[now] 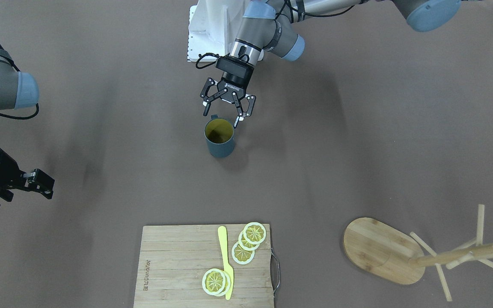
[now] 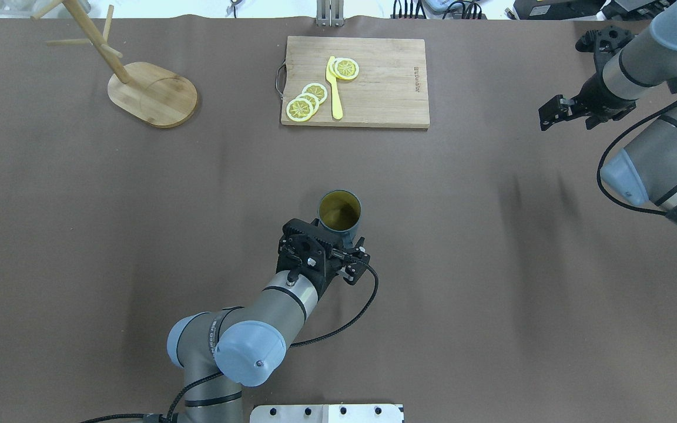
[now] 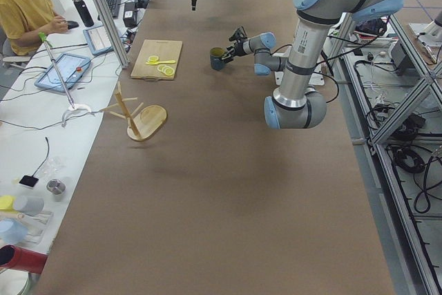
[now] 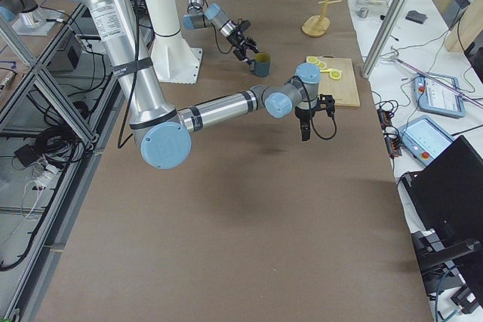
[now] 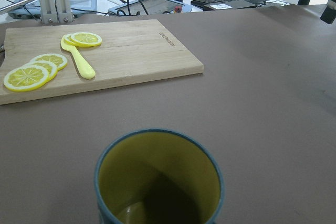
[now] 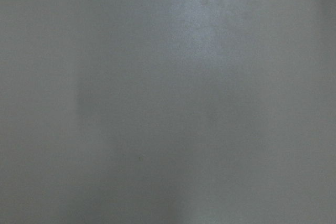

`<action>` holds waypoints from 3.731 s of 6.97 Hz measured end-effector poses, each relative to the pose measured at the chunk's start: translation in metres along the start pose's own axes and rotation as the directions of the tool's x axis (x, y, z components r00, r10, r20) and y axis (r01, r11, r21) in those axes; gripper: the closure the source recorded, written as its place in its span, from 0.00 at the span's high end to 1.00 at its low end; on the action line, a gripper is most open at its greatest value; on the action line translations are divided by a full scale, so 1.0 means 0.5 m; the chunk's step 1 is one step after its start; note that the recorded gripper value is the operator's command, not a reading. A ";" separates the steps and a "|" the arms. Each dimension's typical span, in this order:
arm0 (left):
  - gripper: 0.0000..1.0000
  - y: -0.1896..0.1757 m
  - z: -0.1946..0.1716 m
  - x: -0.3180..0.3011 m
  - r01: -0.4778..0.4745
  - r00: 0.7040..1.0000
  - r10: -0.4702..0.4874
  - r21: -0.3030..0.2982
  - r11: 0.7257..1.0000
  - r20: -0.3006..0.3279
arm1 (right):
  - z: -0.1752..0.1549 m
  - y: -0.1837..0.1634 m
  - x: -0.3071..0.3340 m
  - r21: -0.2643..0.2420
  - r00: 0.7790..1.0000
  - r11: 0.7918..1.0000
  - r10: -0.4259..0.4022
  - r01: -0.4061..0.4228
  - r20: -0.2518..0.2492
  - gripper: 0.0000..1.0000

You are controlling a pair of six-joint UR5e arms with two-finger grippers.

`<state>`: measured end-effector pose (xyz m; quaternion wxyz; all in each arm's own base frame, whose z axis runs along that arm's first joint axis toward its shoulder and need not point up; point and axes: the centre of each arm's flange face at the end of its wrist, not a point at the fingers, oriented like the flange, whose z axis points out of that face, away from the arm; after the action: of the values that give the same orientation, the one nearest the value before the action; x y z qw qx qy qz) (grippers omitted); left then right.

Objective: Hang cup on storage rack
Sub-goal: 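Close the left gripper on the mug rim and lift the mug, then carry the mug with the left gripper up to the wooden rack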

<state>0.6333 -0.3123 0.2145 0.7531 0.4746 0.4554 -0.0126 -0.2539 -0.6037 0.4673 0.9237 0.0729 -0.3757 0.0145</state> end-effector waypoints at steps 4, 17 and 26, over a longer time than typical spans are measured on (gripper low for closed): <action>0.97 -0.013 0.026 -0.032 -0.008 0.999 0.008 0.008 1.000 0.034 | 0.002 0.001 0.002 -0.001 1.000 1.000 0.001 -0.001 -0.001 1.00; 0.00 -0.152 0.028 -0.092 0.084 0.993 -0.081 0.034 0.996 -0.087 | 0.006 0.006 0.010 -0.005 1.000 1.000 0.003 -0.003 -0.005 1.00; 0.00 -0.415 -0.031 -0.621 0.681 0.674 -0.705 -0.181 0.709 -0.220 | 0.011 0.008 0.011 -0.002 1.000 1.000 -0.011 0.011 -0.012 1.00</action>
<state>0.3476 -0.5434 0.2834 0.6408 0.2312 0.7006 -0.2125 -0.2540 -0.6006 0.4753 0.9262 0.0739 -0.3697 0.0092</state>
